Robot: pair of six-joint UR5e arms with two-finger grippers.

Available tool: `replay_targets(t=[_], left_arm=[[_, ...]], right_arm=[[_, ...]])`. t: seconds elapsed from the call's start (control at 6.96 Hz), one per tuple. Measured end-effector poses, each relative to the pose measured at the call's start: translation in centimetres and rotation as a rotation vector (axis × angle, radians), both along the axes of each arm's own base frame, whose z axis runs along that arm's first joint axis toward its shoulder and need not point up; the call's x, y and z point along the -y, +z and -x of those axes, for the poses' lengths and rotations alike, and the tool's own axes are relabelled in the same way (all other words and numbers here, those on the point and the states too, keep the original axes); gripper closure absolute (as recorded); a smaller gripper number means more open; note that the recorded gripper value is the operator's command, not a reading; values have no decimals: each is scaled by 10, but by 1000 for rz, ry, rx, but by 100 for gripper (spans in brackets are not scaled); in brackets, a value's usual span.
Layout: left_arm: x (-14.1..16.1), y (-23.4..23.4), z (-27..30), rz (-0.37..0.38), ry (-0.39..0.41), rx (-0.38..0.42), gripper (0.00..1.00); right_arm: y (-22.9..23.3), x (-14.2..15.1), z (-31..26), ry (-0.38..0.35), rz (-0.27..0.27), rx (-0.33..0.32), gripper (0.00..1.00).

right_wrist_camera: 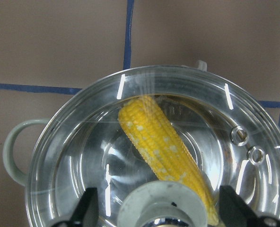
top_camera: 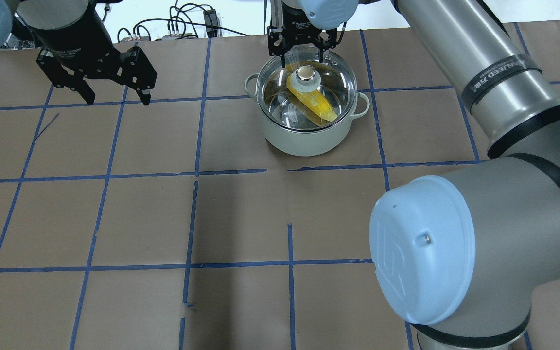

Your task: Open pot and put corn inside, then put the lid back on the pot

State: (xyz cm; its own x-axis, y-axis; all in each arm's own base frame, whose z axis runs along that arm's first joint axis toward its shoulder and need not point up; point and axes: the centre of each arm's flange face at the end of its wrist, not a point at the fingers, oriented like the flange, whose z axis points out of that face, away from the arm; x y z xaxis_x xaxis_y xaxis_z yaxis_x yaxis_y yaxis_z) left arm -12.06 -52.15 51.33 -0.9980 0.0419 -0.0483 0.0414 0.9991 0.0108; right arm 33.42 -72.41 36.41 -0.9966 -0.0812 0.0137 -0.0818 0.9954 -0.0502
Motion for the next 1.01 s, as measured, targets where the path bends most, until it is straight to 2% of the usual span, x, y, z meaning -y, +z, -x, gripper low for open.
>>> replay_targets(t=[0.43,1.01], left_arm=[[-1,2,0,3,0,1,0],[-1,2,-1,3,1,0,0]], right_arm=[[6,9,-6,6,27,11,9],[0,6,-27,14,29,10,10]])
